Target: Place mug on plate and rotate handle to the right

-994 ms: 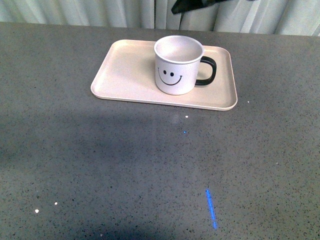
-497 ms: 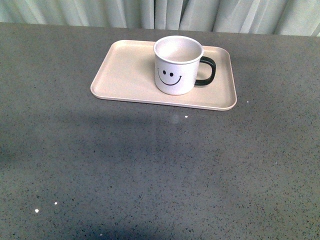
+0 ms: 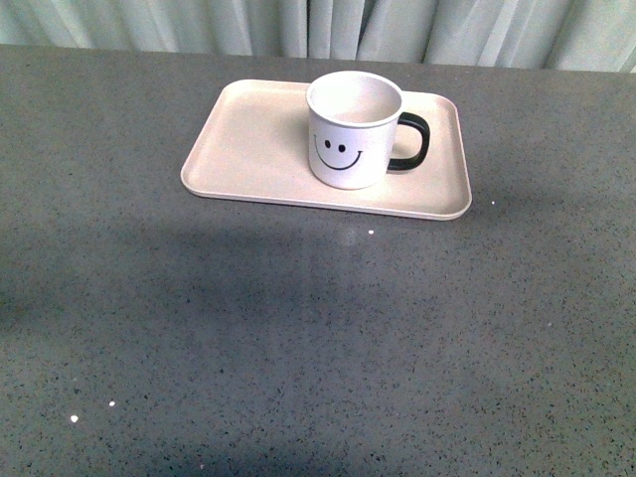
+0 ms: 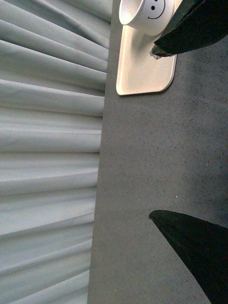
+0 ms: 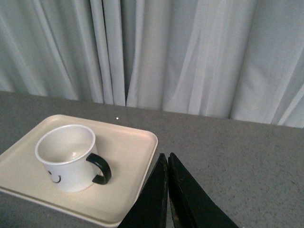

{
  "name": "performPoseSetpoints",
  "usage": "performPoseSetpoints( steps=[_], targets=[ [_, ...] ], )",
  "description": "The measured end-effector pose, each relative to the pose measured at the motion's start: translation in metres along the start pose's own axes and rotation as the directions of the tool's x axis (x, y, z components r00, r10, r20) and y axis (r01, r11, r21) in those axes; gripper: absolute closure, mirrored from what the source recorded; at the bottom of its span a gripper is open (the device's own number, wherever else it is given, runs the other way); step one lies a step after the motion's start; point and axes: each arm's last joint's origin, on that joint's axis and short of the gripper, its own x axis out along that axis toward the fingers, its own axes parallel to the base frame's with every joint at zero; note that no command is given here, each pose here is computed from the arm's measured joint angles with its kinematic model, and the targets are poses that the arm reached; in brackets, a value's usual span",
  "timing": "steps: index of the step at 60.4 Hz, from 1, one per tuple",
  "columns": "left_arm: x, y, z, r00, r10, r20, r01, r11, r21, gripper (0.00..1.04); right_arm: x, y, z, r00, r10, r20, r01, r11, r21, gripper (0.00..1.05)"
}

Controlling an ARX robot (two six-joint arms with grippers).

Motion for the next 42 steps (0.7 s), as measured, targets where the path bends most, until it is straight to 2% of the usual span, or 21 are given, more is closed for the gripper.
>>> performPoseSetpoints(
  steps=[15, 42],
  targets=[
    [0.0, 0.0, 0.0, 1.0, 0.0, 0.0, 0.0, 1.0, 0.0, 0.09, -0.031, 0.0, -0.014, 1.0, 0.0, -0.013, 0.0, 1.0, 0.0, 1.03],
    [0.0, 0.0, 0.0, 1.0, 0.0, 0.0, 0.0, 1.0, 0.0, 0.09, -0.072, 0.0, -0.013, 1.0, 0.0, -0.004, 0.0, 1.0, 0.0, 1.03]
  ],
)
